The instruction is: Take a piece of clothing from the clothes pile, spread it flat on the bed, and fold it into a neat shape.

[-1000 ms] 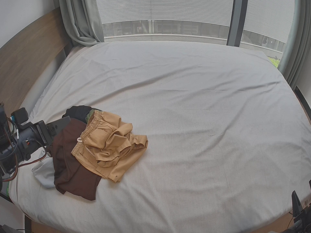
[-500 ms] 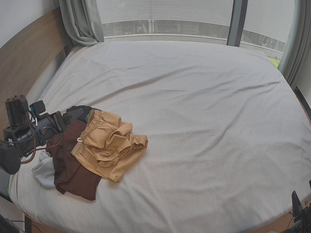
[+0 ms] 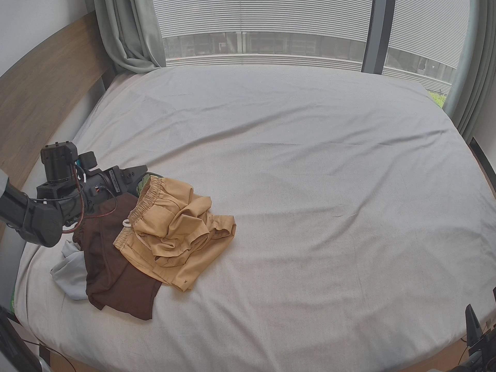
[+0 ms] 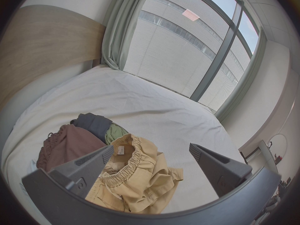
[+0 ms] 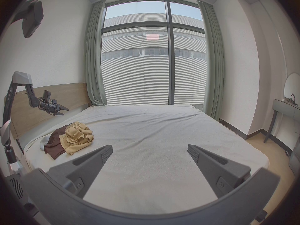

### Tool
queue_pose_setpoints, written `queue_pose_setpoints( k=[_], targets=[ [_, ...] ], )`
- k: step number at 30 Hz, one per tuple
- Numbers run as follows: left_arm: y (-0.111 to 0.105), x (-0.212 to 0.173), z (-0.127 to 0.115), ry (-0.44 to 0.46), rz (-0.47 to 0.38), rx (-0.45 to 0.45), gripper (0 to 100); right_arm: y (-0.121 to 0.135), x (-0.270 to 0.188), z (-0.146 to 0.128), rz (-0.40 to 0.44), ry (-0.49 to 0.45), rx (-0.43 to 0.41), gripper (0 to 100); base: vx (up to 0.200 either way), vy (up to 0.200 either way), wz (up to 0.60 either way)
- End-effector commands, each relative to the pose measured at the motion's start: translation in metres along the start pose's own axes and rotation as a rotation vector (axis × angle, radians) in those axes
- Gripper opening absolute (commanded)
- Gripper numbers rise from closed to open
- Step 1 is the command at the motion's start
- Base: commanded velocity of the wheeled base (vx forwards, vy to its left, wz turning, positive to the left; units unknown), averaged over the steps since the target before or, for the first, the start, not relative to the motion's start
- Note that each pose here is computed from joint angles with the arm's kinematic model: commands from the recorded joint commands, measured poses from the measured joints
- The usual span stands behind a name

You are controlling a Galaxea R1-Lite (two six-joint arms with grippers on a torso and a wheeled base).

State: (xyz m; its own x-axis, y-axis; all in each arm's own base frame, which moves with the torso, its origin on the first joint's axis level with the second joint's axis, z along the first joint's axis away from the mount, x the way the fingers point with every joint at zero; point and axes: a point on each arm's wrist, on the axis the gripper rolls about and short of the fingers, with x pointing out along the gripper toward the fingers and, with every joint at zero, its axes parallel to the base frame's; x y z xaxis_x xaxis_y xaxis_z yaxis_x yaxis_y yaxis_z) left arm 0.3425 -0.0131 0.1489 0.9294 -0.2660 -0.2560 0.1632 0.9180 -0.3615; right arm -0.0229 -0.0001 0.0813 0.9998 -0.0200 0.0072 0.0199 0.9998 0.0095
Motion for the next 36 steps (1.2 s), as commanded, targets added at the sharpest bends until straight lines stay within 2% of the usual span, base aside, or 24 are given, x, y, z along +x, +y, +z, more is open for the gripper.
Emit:
queue_pose_setpoints(
  k=[1,11,21,25,36],
  targets=[
    [0.009,0.020,-0.011,0.044,-0.008,-0.011,100,0.000,0.001,-0.005,0.000,0.009,0.000,100,0.000,0.000,0.00],
    [0.029,0.037,-0.013,0.079,-0.029,0.012,100,0.000,0.001,-0.005,0.000,0.009,0.000,100,0.000,0.000,0.00],
    [0.031,0.051,-0.020,0.136,-0.086,0.000,100,0.000,0.001,-0.005,0.000,0.009,0.001,100,0.000,0.000,0.00],
    [0.025,0.055,-0.025,0.164,-0.137,0.004,100,0.000,0.001,-0.005,0.000,0.009,0.001,100,0.000,0.000,0.00],
    [0.027,0.073,-0.031,0.183,-0.147,0.045,100,0.000,0.001,-0.005,0.000,0.009,0.001,100,0.000,0.000,0.00]
  ],
)
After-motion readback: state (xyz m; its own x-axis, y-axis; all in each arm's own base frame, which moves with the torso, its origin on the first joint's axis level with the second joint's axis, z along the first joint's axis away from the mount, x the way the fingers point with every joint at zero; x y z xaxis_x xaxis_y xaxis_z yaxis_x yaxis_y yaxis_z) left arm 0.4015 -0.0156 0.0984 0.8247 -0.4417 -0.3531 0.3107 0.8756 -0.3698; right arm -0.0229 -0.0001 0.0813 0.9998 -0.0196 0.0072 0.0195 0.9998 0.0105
